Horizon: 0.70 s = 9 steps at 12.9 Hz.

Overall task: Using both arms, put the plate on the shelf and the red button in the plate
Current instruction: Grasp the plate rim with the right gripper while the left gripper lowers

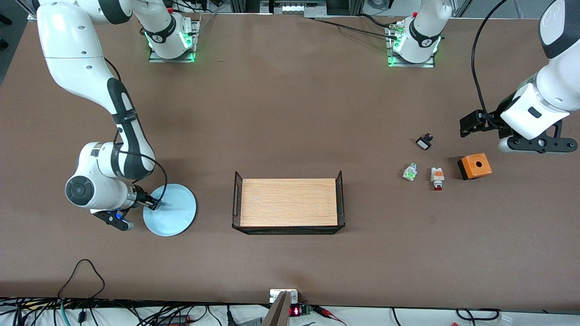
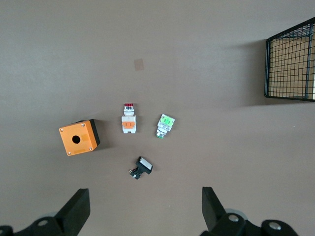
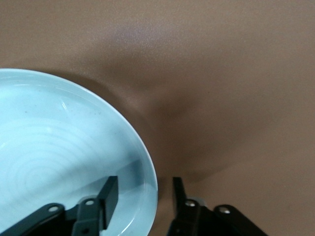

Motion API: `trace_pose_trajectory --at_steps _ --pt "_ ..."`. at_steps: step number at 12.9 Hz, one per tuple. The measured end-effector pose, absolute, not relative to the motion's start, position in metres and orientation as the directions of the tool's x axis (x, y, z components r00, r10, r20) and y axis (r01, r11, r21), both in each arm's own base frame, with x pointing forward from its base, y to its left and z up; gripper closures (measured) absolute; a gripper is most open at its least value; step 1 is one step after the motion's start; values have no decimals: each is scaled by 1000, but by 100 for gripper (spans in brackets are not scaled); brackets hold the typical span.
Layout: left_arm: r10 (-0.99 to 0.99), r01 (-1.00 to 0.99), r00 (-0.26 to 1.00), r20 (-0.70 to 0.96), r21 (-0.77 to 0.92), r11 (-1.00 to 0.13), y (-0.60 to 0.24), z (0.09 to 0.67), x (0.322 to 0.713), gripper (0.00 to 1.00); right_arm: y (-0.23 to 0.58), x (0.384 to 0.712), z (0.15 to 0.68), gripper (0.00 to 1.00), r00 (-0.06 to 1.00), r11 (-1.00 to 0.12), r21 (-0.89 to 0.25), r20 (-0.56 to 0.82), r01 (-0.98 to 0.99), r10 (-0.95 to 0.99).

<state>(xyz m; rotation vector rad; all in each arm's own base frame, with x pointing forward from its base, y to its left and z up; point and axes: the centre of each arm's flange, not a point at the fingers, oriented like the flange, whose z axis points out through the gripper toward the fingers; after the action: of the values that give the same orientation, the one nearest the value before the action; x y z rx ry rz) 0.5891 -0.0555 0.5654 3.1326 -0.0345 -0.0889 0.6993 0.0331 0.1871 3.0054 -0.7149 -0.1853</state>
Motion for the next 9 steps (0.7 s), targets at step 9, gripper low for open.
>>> trace_pose_trajectory --at_steps 9 --pt "-25 -25 998 -50 16 -1000 -44 504 612 0 33 694 185 81 878 -892 97 -154 -442 -452"
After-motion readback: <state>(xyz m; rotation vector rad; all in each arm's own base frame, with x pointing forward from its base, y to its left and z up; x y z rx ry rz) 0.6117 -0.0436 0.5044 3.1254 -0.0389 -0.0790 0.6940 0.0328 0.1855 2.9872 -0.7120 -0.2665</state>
